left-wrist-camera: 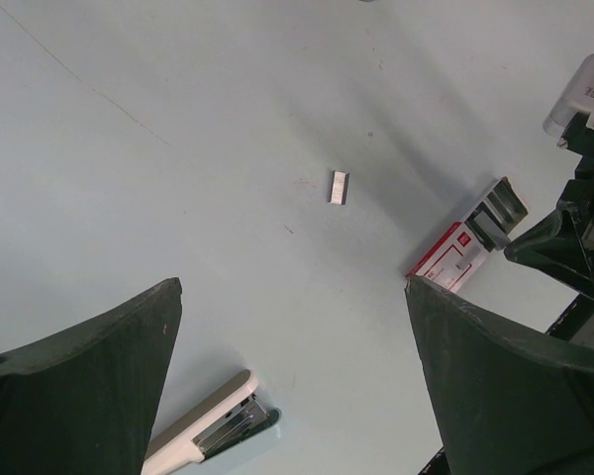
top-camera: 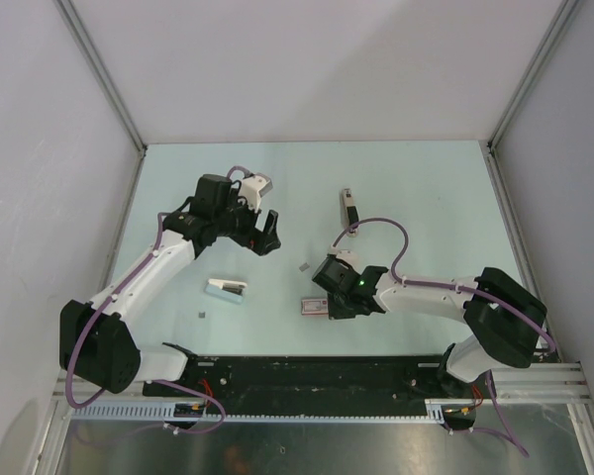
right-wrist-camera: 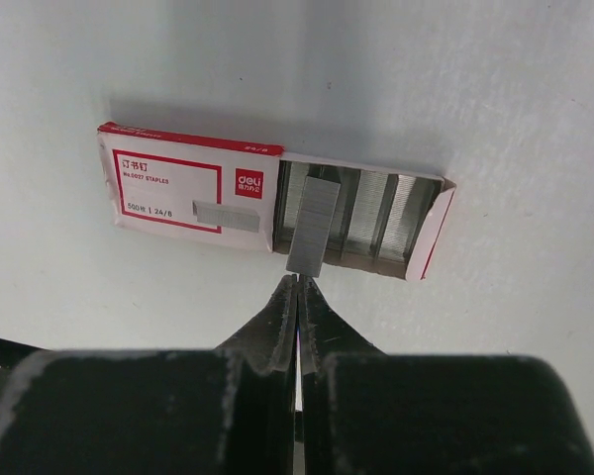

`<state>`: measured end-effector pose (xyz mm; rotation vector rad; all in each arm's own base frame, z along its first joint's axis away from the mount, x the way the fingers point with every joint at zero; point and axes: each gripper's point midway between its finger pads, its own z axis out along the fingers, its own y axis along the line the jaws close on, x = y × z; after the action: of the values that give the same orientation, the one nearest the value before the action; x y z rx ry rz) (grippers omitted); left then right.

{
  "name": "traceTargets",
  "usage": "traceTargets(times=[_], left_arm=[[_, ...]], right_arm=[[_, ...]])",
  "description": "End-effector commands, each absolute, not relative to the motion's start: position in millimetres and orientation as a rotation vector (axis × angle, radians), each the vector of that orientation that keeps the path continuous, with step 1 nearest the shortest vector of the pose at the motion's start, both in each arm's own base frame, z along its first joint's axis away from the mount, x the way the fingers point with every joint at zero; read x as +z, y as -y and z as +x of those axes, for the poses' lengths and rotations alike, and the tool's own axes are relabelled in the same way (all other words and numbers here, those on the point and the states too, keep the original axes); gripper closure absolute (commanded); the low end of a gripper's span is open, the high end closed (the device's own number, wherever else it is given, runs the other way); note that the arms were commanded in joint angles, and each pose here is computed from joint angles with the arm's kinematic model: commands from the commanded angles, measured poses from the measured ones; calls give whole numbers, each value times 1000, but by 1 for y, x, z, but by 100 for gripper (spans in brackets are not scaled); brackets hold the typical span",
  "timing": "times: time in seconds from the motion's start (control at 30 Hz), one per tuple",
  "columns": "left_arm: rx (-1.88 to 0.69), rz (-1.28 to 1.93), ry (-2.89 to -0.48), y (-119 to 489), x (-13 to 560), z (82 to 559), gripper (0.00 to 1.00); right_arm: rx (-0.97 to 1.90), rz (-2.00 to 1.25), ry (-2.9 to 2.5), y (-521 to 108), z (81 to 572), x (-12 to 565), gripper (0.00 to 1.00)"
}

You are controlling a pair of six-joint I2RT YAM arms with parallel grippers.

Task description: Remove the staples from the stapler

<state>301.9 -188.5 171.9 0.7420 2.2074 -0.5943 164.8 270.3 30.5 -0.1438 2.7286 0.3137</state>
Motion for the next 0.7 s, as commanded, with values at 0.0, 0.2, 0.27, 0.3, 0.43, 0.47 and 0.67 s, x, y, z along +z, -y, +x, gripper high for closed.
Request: traceTargets(times=[0.0,0.2,0.27,0.3,0.43,0.47,0.67], left_arm=[[-612,807,-2143,191,184,298,1],[-622,812,-2143,191,183,295,1],[-625,812,-2143,192,183,295,1],[-627,814,-2142,192,183,294,1],[-638,816,-2141,193,183,293,1],[-640,818,-2140,193,183,292,1],[-649,823,-2140,194,183,290,1]], right_arm=[[317,-142,-2706,-271,171,32,100],[328,-138,-2683,-272,175,37,100],[322,-133,-2677,-271,176,38,100],[319,-133,-2674,-270,177,38,100],[316,-129,-2661,-270,179,40,100],[323,-126,-2655,-270,179,42,100],[356,-117,-2637,-275,182,47,100]])
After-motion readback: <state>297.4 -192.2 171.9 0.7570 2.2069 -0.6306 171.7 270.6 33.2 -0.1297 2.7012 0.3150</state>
